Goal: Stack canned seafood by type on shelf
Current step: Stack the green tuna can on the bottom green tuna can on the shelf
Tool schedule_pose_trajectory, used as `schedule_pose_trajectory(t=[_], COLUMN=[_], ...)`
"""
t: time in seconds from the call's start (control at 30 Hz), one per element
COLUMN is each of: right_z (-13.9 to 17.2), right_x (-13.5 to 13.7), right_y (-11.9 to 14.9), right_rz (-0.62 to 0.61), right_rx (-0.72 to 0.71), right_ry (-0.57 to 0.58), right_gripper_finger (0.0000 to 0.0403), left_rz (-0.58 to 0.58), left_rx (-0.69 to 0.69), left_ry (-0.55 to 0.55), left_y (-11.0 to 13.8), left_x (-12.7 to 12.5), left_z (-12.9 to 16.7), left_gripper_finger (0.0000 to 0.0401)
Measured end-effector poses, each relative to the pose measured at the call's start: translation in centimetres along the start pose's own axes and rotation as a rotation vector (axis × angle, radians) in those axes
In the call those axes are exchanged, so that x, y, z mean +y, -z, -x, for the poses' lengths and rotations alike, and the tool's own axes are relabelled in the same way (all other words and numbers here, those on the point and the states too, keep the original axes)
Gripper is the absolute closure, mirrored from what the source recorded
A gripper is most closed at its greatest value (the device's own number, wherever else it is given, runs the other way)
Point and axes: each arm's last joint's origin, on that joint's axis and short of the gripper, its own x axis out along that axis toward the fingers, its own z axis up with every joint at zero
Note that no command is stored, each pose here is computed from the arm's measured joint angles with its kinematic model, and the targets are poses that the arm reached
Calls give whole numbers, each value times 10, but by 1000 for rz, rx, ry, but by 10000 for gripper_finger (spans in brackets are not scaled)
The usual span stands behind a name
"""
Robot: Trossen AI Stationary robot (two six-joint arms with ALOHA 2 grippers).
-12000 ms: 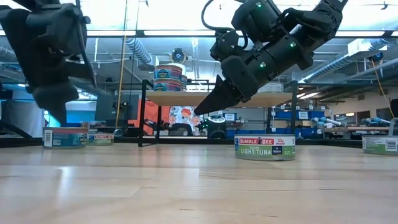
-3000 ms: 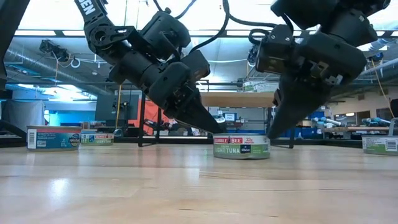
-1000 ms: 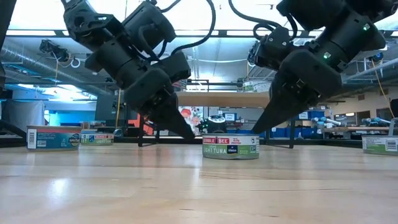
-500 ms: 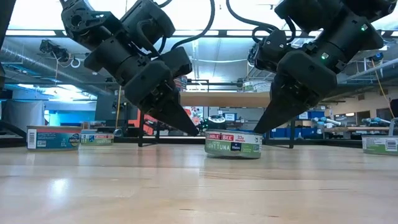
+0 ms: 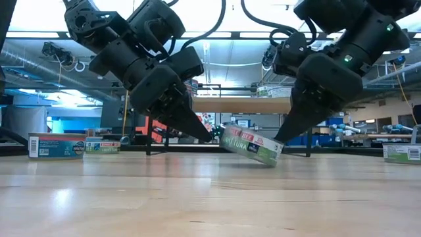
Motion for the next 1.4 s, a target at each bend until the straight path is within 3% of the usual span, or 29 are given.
schedule_pose_trajectory(t=[0.3, 0.77, 0.93, 1.17, 1.4], right_z=[-4, -4, -4, -4, -2], right_x=[0, 3, 5, 7, 12], right_y=[12, 10, 4, 4, -2], right_rz=[-4, 18, 8, 14, 15], right_rx=[84, 50, -14, -8, 19], right_ry=[20, 0, -7, -42, -113], right_gripper_finger=[391, 390, 384, 389, 374], left_rz=[-2, -4, -68, -95, -81], left_rx=[-47, -92, -152, -379, -349], left_ry=[3, 5, 1, 100, 94], left_y=[-5, -9, -10, 2, 21], left_x=[0, -1, 0, 5, 7], left_z=[0, 0, 0, 10, 13], left_gripper_finger=[382, 382, 384, 397, 397])
